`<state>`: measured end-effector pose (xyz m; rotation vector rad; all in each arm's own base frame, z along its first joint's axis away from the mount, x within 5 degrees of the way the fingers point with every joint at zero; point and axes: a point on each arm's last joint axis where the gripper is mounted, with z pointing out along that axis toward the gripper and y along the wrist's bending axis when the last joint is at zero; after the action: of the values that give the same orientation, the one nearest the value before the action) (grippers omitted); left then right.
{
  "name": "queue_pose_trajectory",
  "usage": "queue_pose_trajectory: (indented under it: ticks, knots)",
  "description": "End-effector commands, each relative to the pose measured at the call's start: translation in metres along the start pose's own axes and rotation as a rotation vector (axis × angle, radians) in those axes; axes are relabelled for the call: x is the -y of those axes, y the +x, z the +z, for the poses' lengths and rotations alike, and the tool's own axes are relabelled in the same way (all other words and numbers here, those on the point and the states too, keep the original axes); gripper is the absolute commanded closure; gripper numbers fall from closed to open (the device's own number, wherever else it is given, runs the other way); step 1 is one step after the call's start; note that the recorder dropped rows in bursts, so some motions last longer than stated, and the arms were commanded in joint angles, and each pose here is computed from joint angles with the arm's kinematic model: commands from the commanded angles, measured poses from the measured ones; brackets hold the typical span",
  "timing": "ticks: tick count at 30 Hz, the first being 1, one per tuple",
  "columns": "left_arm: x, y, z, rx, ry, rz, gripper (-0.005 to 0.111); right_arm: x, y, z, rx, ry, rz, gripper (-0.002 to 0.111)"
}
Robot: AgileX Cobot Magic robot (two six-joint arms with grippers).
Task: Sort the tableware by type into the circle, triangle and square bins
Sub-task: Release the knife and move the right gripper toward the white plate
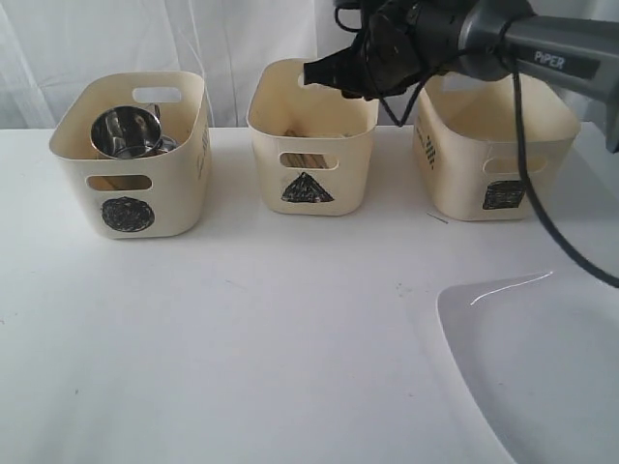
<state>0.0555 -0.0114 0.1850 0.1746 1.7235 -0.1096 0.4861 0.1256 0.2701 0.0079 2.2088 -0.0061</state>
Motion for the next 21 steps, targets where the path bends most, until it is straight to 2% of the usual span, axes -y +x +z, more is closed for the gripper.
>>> queue_pose_trajectory:
  ticks: [1,6,21]
  knots:
    - [0.000,0.000,0.000,0.008,-0.002,-0.004,0.064,0.014,0.002,-0.033,-0.021,0.025,-0.032,0.074]
    - [0.000,0.000,0.000,0.008,-0.002,-0.004,0.064,0.027,0.025,-0.065,-0.087,0.045,-0.046,0.074]
    - [0.000,0.000,0.000,0.008,-0.002,-0.004,0.064,0.071,0.127,-0.164,-0.236,0.084,-0.092,0.074]
